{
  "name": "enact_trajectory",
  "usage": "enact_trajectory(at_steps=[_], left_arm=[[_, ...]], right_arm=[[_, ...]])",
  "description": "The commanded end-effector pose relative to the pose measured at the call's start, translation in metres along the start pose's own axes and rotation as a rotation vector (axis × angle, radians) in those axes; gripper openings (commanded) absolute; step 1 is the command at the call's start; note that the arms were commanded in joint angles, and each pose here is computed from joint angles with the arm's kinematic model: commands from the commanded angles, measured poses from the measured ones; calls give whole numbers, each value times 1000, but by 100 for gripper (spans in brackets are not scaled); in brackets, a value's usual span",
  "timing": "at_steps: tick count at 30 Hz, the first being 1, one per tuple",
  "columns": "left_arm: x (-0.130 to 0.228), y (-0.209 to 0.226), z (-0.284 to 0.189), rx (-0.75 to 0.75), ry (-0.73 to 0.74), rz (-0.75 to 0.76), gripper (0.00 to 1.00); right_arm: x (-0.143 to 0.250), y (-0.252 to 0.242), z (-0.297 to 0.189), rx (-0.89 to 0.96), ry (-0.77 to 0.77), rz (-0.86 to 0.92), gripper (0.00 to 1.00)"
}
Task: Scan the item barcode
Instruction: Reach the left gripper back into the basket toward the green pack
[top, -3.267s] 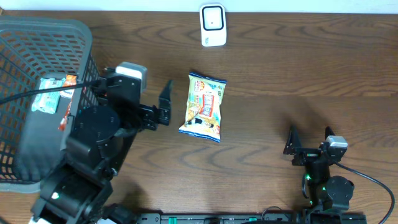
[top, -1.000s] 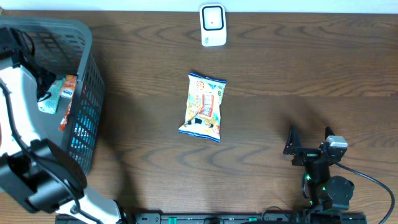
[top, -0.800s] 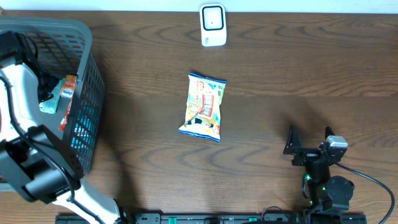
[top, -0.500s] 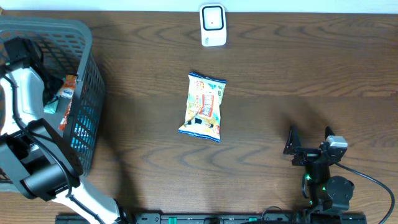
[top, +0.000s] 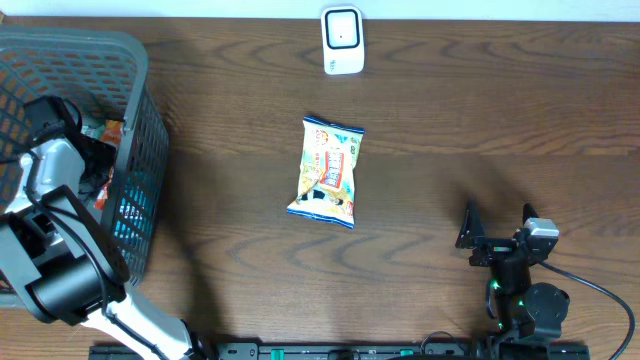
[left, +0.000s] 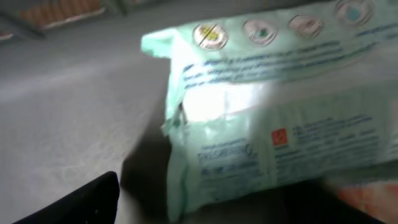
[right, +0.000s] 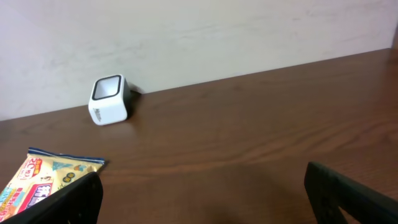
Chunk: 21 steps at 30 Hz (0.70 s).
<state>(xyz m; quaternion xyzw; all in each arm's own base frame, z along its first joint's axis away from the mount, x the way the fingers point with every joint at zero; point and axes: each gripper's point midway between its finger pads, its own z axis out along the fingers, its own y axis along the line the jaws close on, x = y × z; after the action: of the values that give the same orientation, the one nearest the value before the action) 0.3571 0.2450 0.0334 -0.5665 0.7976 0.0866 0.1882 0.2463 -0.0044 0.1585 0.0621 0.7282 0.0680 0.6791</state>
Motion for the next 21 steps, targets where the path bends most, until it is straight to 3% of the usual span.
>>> enact_trajectory(at_steps=[1,21], left_arm=[[4,1,6,6,5,-13,86],[-16,-5,-29,65,-68,-38,86]], right_arm=[[1,1,0,-1,0,-7,99],[1,1,0,-1,0,-7,99]])
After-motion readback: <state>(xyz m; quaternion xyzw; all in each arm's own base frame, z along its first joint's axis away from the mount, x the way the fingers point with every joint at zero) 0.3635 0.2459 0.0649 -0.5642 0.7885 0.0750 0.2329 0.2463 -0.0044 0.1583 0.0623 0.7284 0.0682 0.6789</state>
